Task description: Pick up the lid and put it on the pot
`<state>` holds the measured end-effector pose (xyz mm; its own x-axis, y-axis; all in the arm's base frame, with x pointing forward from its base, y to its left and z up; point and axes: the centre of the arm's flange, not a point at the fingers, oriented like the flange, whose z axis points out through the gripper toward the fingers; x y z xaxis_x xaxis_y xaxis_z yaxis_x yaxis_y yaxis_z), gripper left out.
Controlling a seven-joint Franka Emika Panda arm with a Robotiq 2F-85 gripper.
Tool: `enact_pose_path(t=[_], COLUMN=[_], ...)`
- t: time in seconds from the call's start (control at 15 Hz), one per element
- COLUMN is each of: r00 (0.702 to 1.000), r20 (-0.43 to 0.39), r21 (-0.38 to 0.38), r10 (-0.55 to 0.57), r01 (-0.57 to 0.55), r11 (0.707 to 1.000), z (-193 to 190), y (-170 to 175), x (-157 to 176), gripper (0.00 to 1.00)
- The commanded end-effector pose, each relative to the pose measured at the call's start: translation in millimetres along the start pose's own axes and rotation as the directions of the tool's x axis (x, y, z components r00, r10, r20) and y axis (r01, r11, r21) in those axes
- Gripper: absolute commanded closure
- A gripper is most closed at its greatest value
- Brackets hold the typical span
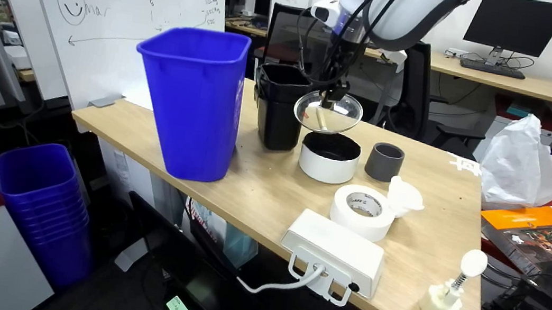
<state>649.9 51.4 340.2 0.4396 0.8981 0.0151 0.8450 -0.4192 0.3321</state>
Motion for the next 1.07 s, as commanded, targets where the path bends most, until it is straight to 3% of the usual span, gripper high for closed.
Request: enact_pose_path(t=[0.0,0.13,0.2,0.6,1.0], r00=[1.0,1.0,1.0,0.995,0.967], r20=[0.0,0.0,0.0,0.046,0.038], r21=[0.0,0.0,0.0,-0.012,0.022], r10=[0.0,0.0,0.0,0.092,0.252], r01=[0.0,0.0,0.0,-0.092,-0.253], r11=[1.0,1.0,1.0,0.996,0.967], z=[0,0,0,3,2], y=[0,0,0,2,6], x=[0,0,0,-22,-46], gripper=[0.58,0.58,0.83,0.83,0.83])
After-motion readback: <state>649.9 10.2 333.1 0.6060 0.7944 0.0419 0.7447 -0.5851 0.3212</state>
